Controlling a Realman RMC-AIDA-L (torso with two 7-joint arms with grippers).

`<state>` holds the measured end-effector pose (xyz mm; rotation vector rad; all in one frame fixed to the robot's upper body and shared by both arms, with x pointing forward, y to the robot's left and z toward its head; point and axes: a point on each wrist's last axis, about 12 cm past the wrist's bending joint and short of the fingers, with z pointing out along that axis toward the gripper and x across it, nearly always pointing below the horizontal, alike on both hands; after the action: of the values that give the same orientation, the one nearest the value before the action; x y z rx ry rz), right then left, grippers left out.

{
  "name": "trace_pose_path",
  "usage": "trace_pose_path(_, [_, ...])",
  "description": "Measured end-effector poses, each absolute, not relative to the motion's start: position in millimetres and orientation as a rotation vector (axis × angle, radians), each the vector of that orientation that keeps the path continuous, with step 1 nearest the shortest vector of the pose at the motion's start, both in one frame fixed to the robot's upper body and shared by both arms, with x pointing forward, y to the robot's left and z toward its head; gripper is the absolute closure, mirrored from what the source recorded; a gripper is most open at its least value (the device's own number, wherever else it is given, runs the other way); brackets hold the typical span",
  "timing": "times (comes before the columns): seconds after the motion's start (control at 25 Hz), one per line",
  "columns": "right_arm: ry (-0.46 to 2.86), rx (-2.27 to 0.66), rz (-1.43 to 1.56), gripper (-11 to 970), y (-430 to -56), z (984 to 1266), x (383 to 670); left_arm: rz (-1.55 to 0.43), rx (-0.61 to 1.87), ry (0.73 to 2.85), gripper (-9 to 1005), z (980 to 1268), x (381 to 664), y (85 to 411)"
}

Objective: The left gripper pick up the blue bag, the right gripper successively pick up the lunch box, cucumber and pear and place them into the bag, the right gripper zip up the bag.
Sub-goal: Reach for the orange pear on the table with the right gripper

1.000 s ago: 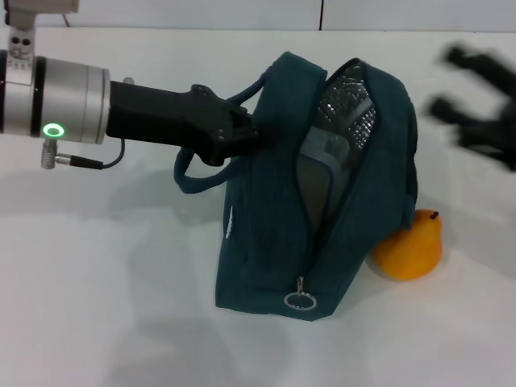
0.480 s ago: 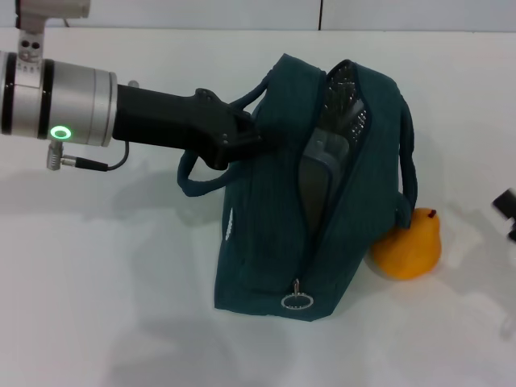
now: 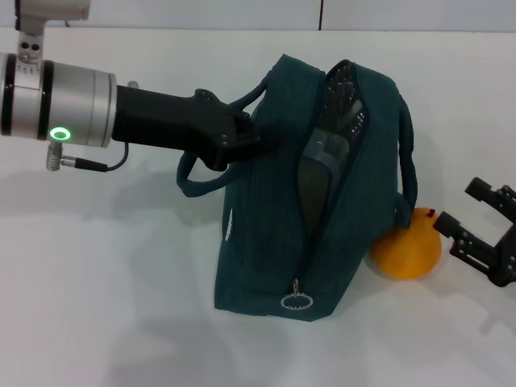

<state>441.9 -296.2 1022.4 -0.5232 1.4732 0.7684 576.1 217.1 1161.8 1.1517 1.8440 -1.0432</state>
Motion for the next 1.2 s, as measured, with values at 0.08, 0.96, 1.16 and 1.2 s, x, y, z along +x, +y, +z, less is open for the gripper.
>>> trace_pose_path(0.08, [1.473, -0.534, 0.772, 168, -294, 1023, 445, -1.043, 1.152, 1.844, 956, 1162, 576, 217])
trace_pose_path(0.96, [1.530, -0.616, 0.819, 330, -281, 1021, 463, -1.031, 1.160, 1.839, 957, 1160, 578, 217])
trace_pose_path(1.16, [1.541, -0.612, 0.811, 453, -281, 1021, 464, -1.030, 1.160, 1.839, 957, 1160, 578, 217])
trace_pose_path(1.2, [1.542, -0.612, 0.809, 506, -281, 1020, 465, -1.030, 1.160, 1.839, 957, 1160, 578, 216])
